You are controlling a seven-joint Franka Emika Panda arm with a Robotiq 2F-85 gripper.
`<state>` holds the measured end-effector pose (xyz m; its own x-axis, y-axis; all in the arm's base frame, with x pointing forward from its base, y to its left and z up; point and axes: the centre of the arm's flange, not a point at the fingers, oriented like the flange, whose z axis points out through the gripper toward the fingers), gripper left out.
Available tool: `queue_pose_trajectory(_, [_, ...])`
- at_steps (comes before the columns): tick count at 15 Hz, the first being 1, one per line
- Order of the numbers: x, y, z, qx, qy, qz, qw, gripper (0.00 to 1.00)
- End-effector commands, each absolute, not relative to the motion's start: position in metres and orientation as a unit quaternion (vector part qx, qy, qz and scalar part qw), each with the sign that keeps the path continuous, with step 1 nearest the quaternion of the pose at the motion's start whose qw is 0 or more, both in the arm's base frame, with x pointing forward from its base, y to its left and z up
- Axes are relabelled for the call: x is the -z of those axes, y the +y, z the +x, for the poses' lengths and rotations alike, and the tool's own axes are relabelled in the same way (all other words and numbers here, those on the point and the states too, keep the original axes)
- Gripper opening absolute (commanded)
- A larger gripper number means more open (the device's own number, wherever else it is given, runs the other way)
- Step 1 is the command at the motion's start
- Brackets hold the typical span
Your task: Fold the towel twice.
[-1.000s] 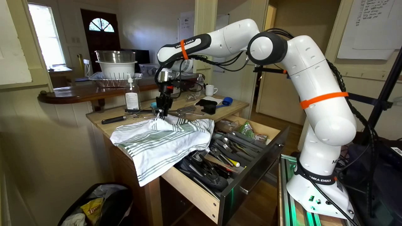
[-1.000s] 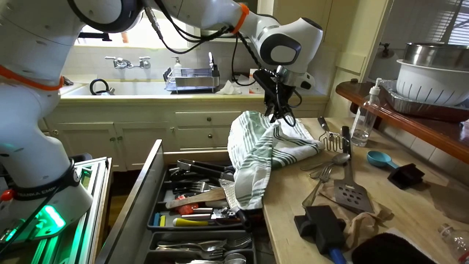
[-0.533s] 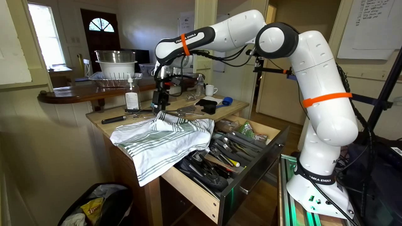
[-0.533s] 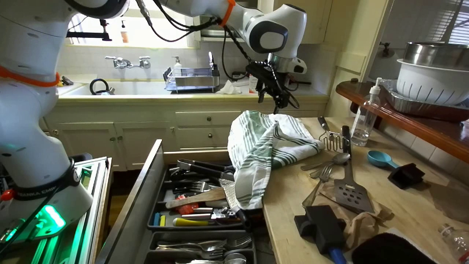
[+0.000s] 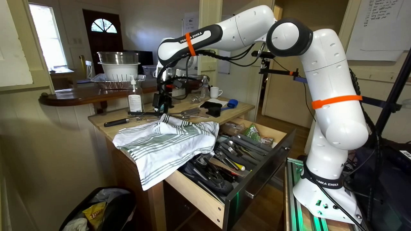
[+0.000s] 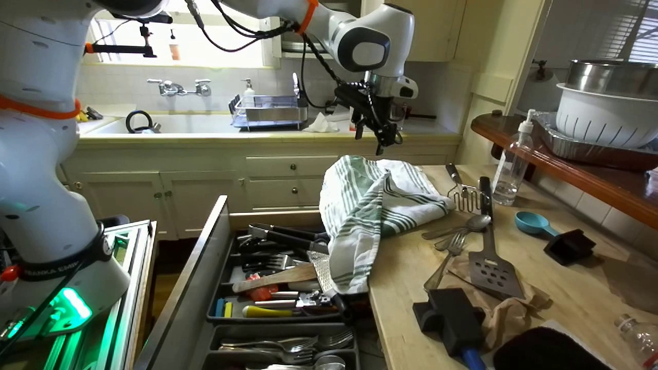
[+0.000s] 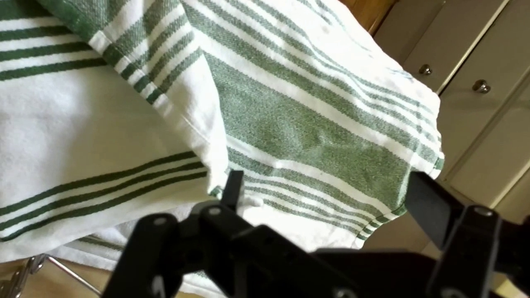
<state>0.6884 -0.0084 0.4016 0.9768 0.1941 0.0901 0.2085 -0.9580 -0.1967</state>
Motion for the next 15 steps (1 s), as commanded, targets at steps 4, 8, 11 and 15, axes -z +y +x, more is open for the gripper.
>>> queue_pose_trajectory(4, [-0.408, 0.011, 0.702, 0.026, -0.084, -0.993, 0.078, 1.0])
queue_pose_trajectory(8, [-0.414, 0.081, 0.72, 0.001, -0.06, -0.998, -0.018, 1.0])
queue_pose_trajectory(11, [-0.403, 0.143, 0.726, -0.014, -0.055, -0.995, -0.081, 1.0])
queue_pose_trajectory(15, [-0.384, 0.195, 0.746, -0.001, -0.042, -0.992, -0.121, 1.0])
